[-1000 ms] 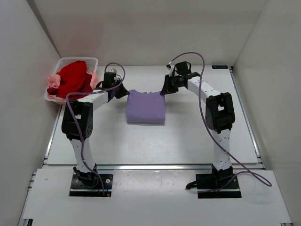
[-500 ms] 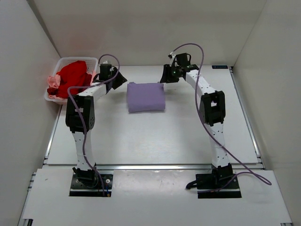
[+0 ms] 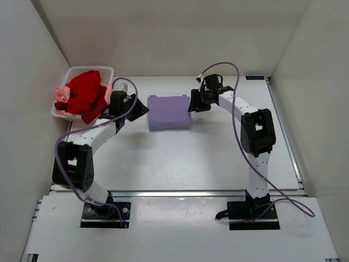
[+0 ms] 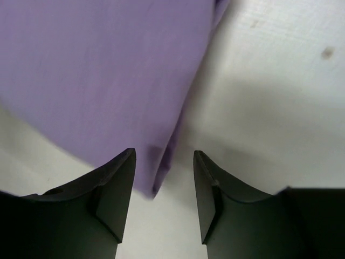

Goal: Fold and stack the t-shirts
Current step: Smooth out wrinkles on the folded tshirt, then put the neatly folded tshirt into the corner of the board with the right arm

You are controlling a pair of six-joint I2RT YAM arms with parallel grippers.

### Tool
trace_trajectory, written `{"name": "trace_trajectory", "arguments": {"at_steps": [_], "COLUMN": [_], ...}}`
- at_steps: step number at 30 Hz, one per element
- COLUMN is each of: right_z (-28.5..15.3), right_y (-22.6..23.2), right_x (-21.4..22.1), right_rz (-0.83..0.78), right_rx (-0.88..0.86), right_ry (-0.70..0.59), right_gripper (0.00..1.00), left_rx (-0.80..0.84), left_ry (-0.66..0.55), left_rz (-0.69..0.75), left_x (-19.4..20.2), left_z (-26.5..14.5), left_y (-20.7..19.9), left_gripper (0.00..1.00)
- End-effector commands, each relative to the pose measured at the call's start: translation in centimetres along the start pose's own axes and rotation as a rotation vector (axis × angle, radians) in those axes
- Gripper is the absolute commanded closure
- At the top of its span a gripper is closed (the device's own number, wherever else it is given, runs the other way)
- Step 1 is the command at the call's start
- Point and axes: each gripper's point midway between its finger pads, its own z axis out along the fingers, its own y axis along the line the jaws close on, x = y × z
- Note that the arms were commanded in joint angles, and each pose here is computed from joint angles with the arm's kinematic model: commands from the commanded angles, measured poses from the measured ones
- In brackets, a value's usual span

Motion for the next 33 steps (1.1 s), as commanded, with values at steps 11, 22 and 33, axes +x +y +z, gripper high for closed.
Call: {"name": "trace_trajectory", "arguments": {"at_steps": [11, 22, 33], "right_z": [-3.0, 4.7, 4.5], "right_y": [3.4, 0.2, -6.6], "right_x": [-1.0, -0.2, 4.3], "right_rz": [-0.031, 0.017, -0.187], "right_rx": [-0.019, 0.088, 0.63], "right_ry": [-0.074, 0.098, 0.326], "right_gripper": [0.38, 0.35, 1.0], "left_rx": [0.093, 0.064, 0.049], "left_ry": [0.108, 0.088, 0.091], "left_rz": [0.157, 0.177, 0.187], "left_x": [5.1, 5.6, 5.9], "left_z": [-8.1, -11.0, -10.8], "left_y": [0.0, 1.0, 1.8], "left_gripper": [0.01, 0.02, 0.01]}}
